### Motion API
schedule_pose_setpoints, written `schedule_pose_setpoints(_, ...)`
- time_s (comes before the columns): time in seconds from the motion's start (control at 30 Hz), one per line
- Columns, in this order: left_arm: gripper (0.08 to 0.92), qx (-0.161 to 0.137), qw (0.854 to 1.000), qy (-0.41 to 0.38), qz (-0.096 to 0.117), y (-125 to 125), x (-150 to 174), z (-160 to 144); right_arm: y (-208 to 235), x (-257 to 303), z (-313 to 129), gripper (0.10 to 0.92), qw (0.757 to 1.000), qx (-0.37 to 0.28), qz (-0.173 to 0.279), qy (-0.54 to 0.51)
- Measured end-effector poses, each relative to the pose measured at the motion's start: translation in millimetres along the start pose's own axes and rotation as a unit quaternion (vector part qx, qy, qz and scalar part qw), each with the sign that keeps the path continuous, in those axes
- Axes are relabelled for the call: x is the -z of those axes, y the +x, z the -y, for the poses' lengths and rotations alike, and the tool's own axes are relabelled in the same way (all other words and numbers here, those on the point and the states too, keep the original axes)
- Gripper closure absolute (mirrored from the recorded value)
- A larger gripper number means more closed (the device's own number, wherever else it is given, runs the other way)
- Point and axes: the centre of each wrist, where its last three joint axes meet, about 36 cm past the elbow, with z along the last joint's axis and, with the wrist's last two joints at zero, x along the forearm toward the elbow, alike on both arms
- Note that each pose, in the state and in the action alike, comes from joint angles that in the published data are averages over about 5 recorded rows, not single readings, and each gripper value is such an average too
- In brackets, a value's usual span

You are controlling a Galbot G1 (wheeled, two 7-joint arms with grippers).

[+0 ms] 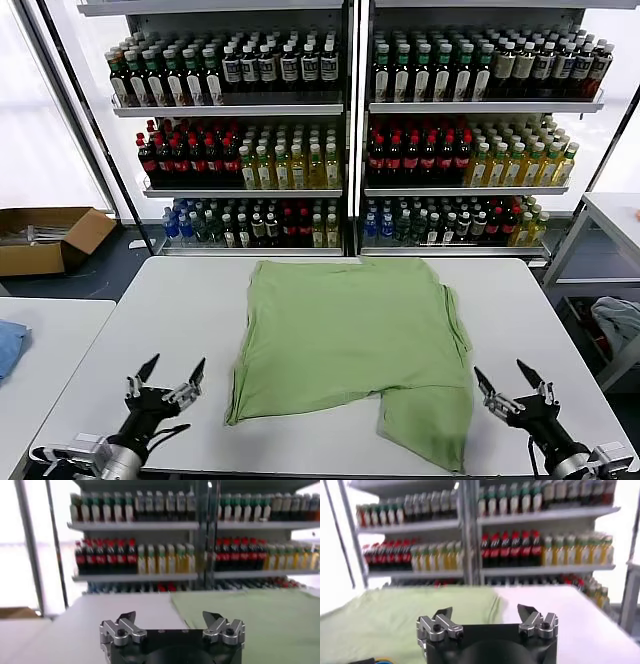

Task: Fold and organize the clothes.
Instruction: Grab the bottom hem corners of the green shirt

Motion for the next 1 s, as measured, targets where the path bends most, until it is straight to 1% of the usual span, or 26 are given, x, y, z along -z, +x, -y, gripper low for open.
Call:
schedule_pose_setpoints(0.07, 0.177, -0.003, 1.000, 0.002, -0.009, -1.0, -1.3, 2.0, 1.1, -1.2, -2.4, 0.200, 1.000, 0.002, -0.007, 0.000)
schedule_pose_setpoints(0.2, 0.177, -0.015, 0.999, 0.006, -0.043, -4.7, -5.6, 8.6, 4.2, -7.1, -11.9, 0.200, 0.999, 0.010, -0.035, -0.001)
schedule_pose_setpoints(0.33, 0.177, -0.027, 0.997, 0.008, -0.072, -6.5, -8.8, 14.0, 5.3, -13.5, -20.1, 0.200, 0.998, 0.018, -0.056, -0.005)
schedule_pose_setpoints(0.43, 0.177, -0.034, 0.995, 0.010, -0.088, -7.7, -10.6, 17.7, 4.9, -17.5, -25.9, 0.200, 0.997, 0.023, -0.067, -0.007)
schedule_pose_setpoints(0.57, 0.177, -0.038, 0.994, 0.014, -0.104, -10.4, -13.2, 21.3, 2.5, -23.3, -33.2, 0.211, 0.997, 0.029, -0.076, -0.014)
schedule_pose_setpoints(0.63, 0.177, -0.039, 0.993, 0.017, -0.109, -12.1, -14.6, 22.5, 1.1, -26.0, -36.2, 0.247, 0.996, 0.032, -0.079, -0.016)
schedule_pose_setpoints(0.73, 0.177, -0.038, 0.992, 0.023, -0.116, -15.1, -16.7, 24.0, -0.8, -29.7, -40.3, 0.324, 0.996, 0.036, -0.082, -0.020)
schedule_pose_setpoints(0.9, 0.177, -0.032, 0.992, 0.030, -0.121, -18.9, -20.0, 28.3, -3.8, -34.6, -44.8, 0.462, 0.995, 0.043, -0.084, -0.024)
schedule_pose_setpoints(1.0, 0.193, -0.028, 0.992, 0.033, -0.122, -19.5, -21.2, 31.5, -5.6, -36.7, -45.7, 0.549, 0.995, 0.046, -0.082, -0.026)
